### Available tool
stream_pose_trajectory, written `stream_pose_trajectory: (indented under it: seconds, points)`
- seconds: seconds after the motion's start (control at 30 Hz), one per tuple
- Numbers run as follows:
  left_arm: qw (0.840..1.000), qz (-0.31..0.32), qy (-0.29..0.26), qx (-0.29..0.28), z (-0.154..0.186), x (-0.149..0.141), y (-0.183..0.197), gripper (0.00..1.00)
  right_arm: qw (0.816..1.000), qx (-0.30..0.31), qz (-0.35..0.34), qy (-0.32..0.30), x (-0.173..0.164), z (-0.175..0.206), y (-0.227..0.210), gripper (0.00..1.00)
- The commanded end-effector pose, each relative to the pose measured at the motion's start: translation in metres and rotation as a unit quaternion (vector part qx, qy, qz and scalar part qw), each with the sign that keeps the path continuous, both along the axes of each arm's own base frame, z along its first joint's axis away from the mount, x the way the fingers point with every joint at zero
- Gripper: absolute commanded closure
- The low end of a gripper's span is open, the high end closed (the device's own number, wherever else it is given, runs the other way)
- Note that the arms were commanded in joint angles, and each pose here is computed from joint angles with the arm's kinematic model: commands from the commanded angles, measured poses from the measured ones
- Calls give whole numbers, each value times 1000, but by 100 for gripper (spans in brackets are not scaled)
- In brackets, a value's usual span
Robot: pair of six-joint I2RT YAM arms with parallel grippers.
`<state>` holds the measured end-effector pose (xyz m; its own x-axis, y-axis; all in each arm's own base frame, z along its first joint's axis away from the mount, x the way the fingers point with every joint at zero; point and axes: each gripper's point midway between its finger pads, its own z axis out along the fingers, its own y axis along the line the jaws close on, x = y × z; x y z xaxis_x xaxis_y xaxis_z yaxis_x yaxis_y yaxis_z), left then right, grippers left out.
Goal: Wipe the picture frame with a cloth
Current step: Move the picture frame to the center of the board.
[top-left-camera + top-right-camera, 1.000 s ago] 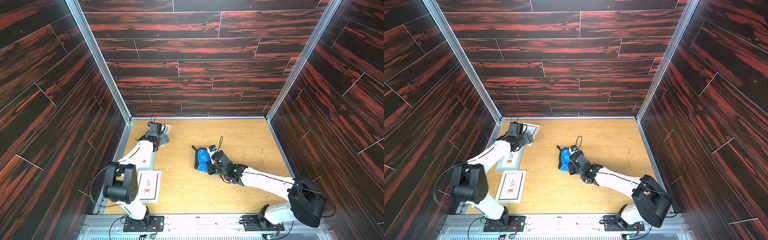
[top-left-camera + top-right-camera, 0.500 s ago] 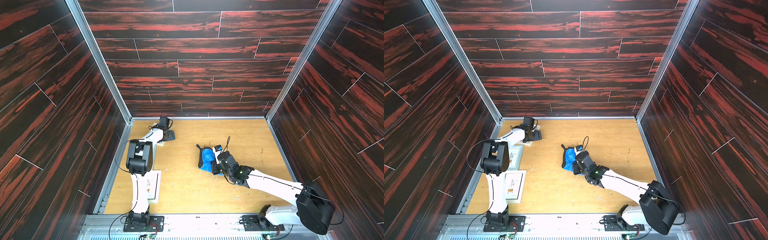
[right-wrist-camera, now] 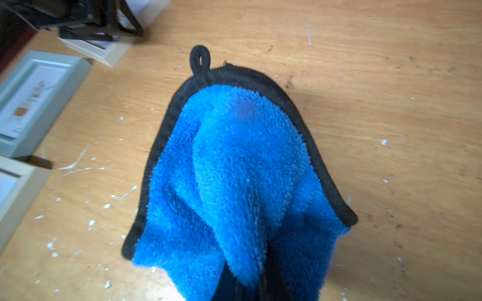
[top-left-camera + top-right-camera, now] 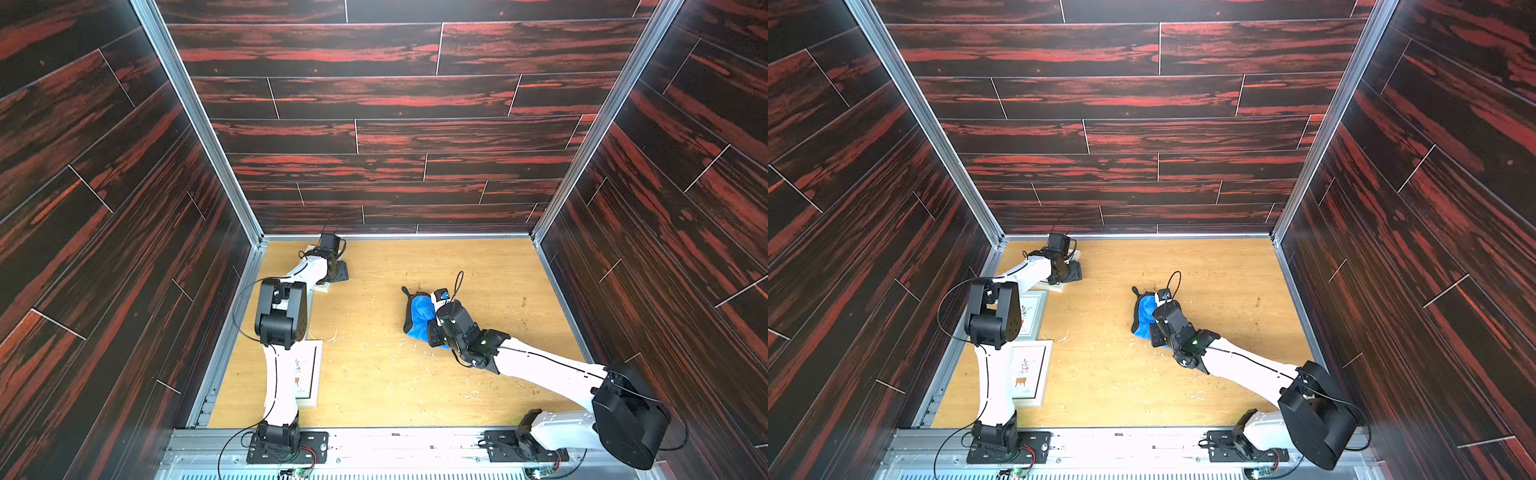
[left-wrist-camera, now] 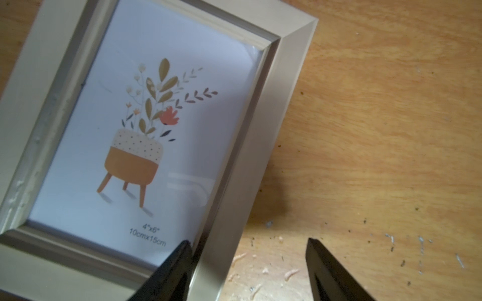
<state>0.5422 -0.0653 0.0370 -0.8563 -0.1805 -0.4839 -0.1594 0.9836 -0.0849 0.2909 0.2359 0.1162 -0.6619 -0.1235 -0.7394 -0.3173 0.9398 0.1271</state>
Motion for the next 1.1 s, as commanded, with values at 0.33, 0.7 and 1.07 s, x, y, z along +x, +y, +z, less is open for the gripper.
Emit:
stream_pose_trajectory:
  seconds: [0.33,0.7,1.07]
  points:
    - [997,-69,38,-27,-16,-53,-92,29,995,-27,-95,-3,22,5,-37,100]
    - [990,-106,34,-86,-5,-119,-183,30,992,-30,-122,-10,33,12,-55,100]
    - [987,-128,4,-99,60,-149,-197,24,995,-6,-95,-21,47,23,-36,100]
